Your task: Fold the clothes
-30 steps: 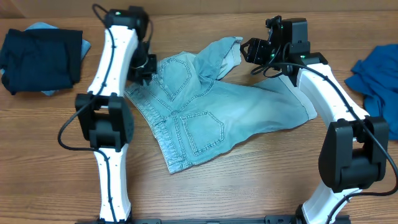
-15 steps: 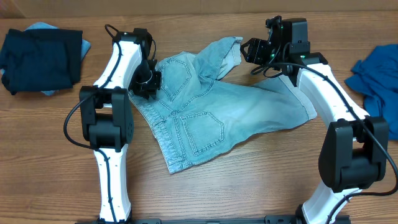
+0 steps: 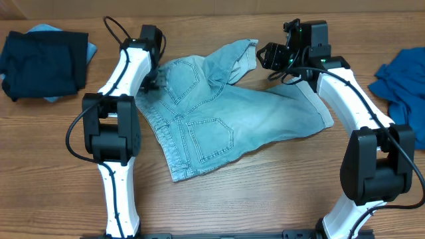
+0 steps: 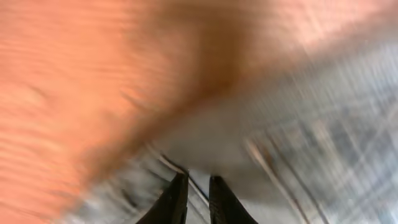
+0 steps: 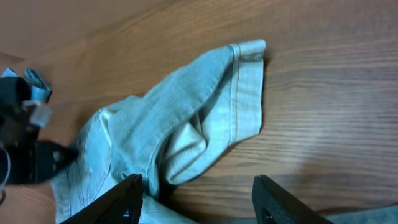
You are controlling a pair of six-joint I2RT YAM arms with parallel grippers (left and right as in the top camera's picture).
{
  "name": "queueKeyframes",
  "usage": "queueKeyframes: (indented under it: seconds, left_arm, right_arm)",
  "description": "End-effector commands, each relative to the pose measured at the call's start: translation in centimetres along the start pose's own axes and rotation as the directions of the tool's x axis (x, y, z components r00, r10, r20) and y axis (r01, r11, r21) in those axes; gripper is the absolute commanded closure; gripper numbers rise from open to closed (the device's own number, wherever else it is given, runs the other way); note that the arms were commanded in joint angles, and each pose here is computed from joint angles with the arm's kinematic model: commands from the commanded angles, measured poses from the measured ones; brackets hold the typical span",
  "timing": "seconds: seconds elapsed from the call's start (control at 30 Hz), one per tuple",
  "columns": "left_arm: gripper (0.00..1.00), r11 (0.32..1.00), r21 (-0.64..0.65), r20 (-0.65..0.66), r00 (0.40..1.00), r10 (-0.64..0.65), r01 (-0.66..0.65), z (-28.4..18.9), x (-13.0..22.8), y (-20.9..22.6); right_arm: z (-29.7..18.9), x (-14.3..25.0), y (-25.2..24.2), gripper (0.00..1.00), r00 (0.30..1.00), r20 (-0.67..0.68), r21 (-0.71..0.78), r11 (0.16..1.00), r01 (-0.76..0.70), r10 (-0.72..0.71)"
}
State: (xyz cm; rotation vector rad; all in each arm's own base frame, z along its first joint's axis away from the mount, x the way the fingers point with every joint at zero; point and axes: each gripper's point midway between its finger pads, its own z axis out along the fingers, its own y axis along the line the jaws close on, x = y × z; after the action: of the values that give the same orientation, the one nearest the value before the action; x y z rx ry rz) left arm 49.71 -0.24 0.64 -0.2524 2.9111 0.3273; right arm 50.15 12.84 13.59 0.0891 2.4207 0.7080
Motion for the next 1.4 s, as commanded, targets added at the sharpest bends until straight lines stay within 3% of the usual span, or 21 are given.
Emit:
queueKeyframes:
  seconds: [0.0,0.23,0.43,0.6,0.73,0.87,0.97,1.0,1.1,1.23,1.37]
  left_arm:
    - [0.82,0.975,-0.185,0.047,0.992,-0.114,0.121,3.1,-1.1,5.7]
    - [0.81,0.966,-0.158,0.171,0.969,-0.176,0.204,-0.1,-6.1,8.5]
    - [0.77,0.994,0.012,0.184,0.977,-0.105,0.104,-6.1,-8.6,6.0]
    - [0.73,0.963,0.266,0.023,0.999,0.038,-0.043,-11.3,-3.8,-2.0]
    - [0.69,0.943,0.306,-0.108,0.98,0.167,-0.127,-12.9,1.3,-6.1]
    - [0.69,0.928,0.303,-0.154,0.95,0.272,-0.217,-14.1,4.4,-8.9]
    - [0.69,0.923,0.301,-0.15,0.944,0.295,-0.24,-14.7,5.3,-10.6]
    - [0.68,0.923,0.301,-0.152,0.944,0.293,-0.238,-14.9,5.6,-11.2]
    - [0.69,0.929,0.292,-0.187,0.939,0.289,-0.228,-15.3,6.8,-11.7]
    - [0.7,0.927,0.285,-0.219,0.925,0.312,-0.245,-15.6,8.1,-11.9]
    - [0.7,0.915,0.299,-0.218,0.914,0.343,-0.272,-16.1,8.9,-13.1]
  right_arm:
    - [-0.3,0.0,-0.2,0.4,1.0,-0.003,0.01,1.0,-0.005,0.005]
    - [-0.3,0.4,-0.3,0.37,1.0,-0.017,0.013,1.0,-0.011,0.011]
    - [-0.3,0.3,-0.2,0.24,1.0,-0.015,0.013,1.0,-0.009,0.009]
    - [0.0,-2.0,0.5,0.12,0.995,0.08,-0.018,0.998,0.061,-0.06]
    - [0.7,-1.9,0.1,0.12,0.996,0.077,-0.017,0.998,0.055,-0.054]
    - [1.1,-1.2,-0.6,0.18,0.997,0.052,-0.006,0.999,0.051,-0.051]
    - [1.6,-1.1,-0.4,0.4,0.989,0.05,-0.03,0.989,0.144,-0.143]
    - [2.1,-0.7,-0.4,0.51,0.988,0.039,-0.041,0.988,0.149,-0.147]
    - [3.4,0.7,-1.6,0.73,0.993,-0.015,-0.027,0.993,0.114,-0.115]
    - [3.1,1.7,-2.8,0.77,0.998,-0.06,0.001,1.0,0.009,-0.009]
    - [1.9,3.0,-4.6,0.71,0.986,-0.122,0.055,0.993,-0.105,0.111]
